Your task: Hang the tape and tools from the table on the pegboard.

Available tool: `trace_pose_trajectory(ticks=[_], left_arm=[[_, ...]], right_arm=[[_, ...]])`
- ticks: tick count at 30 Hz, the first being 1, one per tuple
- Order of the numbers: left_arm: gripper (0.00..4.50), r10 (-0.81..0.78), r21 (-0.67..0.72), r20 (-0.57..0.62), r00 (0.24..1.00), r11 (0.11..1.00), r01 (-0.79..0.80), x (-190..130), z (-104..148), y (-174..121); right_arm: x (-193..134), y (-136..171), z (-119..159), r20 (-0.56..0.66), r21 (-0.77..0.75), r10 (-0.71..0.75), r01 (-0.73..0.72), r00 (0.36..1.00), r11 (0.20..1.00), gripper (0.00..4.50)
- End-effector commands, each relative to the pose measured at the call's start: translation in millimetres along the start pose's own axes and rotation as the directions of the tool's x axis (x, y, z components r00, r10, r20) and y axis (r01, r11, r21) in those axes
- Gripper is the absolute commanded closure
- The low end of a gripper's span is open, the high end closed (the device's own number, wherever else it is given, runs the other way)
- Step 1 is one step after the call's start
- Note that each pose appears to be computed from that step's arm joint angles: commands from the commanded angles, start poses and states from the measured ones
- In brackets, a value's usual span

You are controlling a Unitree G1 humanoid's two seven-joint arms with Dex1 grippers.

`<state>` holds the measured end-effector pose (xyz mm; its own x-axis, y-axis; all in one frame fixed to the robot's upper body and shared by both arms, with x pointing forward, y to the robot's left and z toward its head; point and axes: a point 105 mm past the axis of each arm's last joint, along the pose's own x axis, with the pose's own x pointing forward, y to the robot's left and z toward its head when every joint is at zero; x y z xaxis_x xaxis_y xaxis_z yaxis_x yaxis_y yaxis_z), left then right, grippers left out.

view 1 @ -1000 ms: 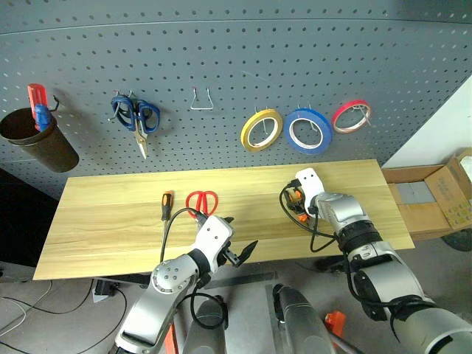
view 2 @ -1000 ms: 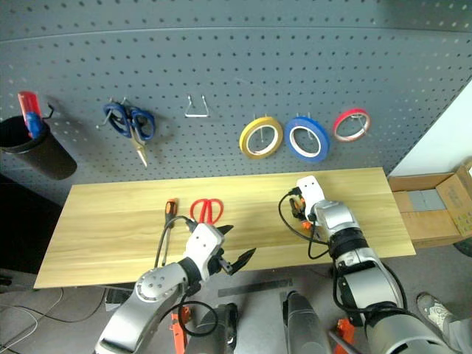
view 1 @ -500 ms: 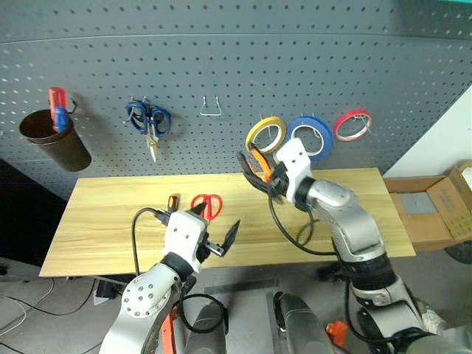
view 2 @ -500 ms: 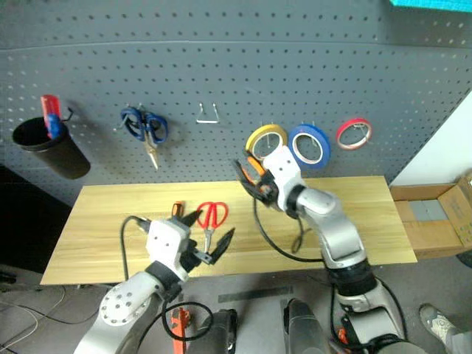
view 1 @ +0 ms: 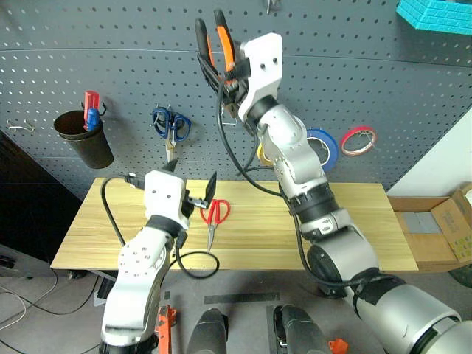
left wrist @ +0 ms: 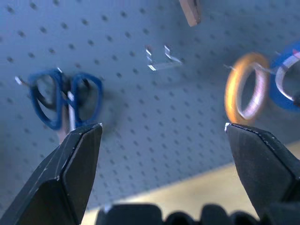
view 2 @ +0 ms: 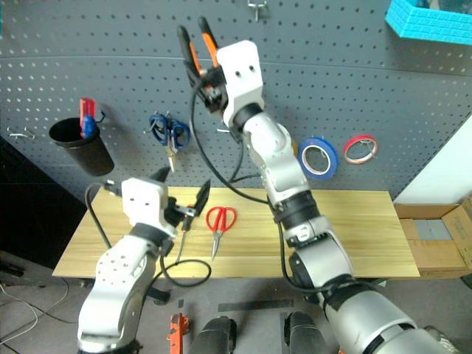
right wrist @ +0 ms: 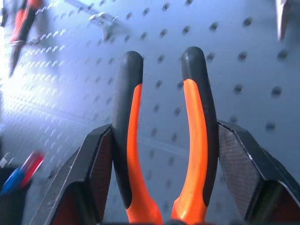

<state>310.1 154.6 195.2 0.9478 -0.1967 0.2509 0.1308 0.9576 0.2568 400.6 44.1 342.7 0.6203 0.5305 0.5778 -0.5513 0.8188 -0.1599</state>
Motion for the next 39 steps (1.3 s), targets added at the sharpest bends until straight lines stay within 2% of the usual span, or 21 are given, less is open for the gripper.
trace_pose_trajectory(ticks=[1,6,18,27,31,34,39], left_arm=[[0.00,0.042,0.021,0.056,0.998,0.999,-0.043,9,11,8],[0.00,0.065,0.041,0.063,0.996,0.997,-0.068,20,14,19],[0.00,0.009,0.092,0.012,1.000,0.996,-0.010,8,22,22],[0.00,0.001,0.097,0.034,0.999,0.995,-0.004,27,36,28],[0.00,0.012,0.105,0.020,1.000,0.994,-0.014,24,33,35],[0.00,0.024,0.107,0.008,1.000,0.994,-0.024,19,32,40],[0.00,0.030,0.117,-0.007,1.000,0.993,-0.029,13,31,45]], right_arm=[[10,0,18,0.102,0.015,-0.030,0.029,0.994,0.999,1.76],[17,-2,19,0.135,0.044,-0.090,0.085,0.987,0.995,1.76],[9,-13,14,0.185,0.078,-0.254,0.244,0.949,0.967,1.76],[9,-23,21,0.207,0.102,-0.362,0.348,0.909,0.932,1.76],[-3,-19,-1,0.163,0.102,-0.408,0.396,0.898,0.913,1.76],[-15,1,-24,0.126,0.065,-0.392,0.386,0.911,0.920,1.76],[-26,25,-43,0.087,0.043,-0.362,0.359,0.928,0.932,1.76]])
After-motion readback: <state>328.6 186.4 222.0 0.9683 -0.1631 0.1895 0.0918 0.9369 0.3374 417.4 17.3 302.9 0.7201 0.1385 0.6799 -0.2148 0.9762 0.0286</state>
